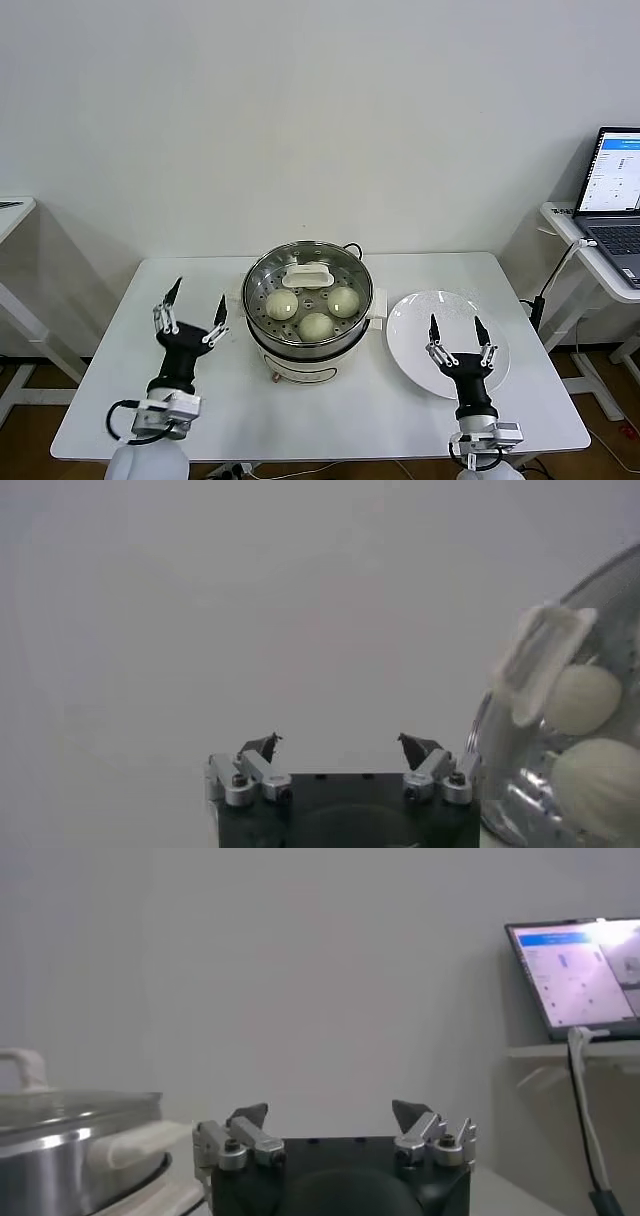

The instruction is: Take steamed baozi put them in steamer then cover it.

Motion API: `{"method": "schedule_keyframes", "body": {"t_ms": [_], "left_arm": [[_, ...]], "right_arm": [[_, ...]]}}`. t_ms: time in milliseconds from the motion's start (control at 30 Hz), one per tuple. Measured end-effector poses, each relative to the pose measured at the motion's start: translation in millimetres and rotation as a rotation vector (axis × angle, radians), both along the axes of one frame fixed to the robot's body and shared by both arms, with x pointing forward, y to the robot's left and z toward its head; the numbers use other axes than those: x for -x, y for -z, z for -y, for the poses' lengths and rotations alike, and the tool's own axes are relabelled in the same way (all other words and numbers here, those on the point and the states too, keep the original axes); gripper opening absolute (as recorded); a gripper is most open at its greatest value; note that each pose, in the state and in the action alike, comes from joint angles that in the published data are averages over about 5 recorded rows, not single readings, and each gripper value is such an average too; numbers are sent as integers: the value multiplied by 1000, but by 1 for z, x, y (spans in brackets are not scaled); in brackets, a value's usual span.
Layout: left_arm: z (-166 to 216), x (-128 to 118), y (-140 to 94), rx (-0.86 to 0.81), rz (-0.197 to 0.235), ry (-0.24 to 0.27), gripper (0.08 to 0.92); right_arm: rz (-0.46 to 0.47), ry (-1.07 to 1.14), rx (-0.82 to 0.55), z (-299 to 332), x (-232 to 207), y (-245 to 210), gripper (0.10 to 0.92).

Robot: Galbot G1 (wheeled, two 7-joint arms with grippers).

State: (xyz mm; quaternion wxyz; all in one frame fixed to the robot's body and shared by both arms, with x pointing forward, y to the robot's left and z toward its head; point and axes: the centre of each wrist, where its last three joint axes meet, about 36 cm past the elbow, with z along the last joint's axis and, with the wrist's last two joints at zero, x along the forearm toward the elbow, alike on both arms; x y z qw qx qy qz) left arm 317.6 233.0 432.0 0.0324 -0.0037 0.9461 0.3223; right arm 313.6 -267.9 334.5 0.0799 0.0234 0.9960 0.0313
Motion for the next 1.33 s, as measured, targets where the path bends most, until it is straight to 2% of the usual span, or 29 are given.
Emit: {"method": "schedule_keyframes", "body": {"t_ms": [233, 567, 1333], "left_arm": [[-21, 11, 23, 169, -25, -14, 823], [-38, 23, 44, 261, -52, -28, 823], [-44, 31, 58, 319, -62, -31, 823]], "right_arm": [[-7, 0, 22, 4, 0, -14, 823], [-27, 3, 27, 4, -2, -21, 823], [-66, 10, 61, 4, 0, -21, 823]]}}
